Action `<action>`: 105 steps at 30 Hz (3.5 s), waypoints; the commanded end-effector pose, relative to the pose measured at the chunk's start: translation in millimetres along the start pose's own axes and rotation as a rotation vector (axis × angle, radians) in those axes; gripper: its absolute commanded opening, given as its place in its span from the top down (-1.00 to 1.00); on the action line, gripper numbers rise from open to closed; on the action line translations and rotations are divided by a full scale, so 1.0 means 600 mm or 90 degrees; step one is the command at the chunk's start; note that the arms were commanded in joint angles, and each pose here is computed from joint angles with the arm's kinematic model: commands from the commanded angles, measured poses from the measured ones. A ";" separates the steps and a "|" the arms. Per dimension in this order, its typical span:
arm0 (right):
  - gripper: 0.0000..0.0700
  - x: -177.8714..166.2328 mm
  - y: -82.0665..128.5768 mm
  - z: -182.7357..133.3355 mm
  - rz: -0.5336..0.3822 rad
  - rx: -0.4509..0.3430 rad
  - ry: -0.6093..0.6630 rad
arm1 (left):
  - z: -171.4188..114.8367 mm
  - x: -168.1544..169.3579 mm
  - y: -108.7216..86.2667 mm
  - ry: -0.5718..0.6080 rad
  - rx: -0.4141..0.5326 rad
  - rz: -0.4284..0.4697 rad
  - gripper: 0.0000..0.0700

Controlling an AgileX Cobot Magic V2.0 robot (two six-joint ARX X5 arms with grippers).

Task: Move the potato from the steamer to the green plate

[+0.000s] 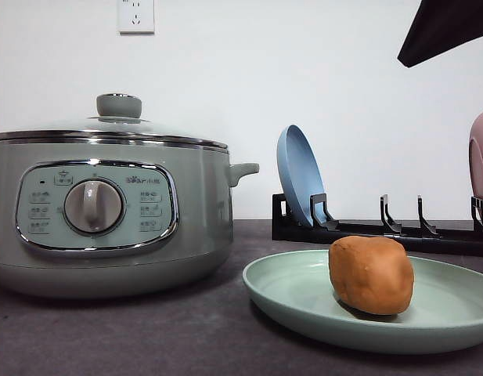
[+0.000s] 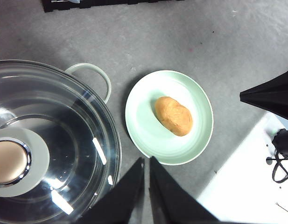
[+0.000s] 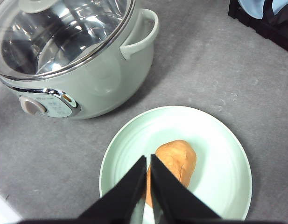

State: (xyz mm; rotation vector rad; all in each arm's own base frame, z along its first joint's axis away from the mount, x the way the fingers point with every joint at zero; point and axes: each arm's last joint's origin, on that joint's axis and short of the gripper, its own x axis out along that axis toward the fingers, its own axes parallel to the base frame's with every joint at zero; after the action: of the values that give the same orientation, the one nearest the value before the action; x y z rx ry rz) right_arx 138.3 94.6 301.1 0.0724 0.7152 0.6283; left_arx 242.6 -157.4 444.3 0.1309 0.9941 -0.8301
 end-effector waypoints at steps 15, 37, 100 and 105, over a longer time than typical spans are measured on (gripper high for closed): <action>1.00 -0.002 0.003 0.007 0.005 -0.009 -0.011 | -0.047 -0.224 -0.008 -0.428 0.113 0.151 0.97; 1.00 -0.002 0.003 0.007 0.004 -0.009 -0.011 | -0.387 -0.094 0.060 -0.650 -0.001 0.579 0.97; 1.00 -0.002 0.003 0.007 0.004 -0.011 -0.011 | -0.572 0.163 0.151 -0.493 -0.140 0.563 0.97; 1.00 -0.020 -0.012 0.013 -0.070 -0.042 -0.065 | -0.572 0.163 0.151 -0.493 -0.139 0.563 0.97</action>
State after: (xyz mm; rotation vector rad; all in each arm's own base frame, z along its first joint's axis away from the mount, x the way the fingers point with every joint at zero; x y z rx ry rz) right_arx 139.8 84.8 306.0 0.0292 0.6407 0.5433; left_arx 93.5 6.7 157.3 0.0512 0.1768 0.0703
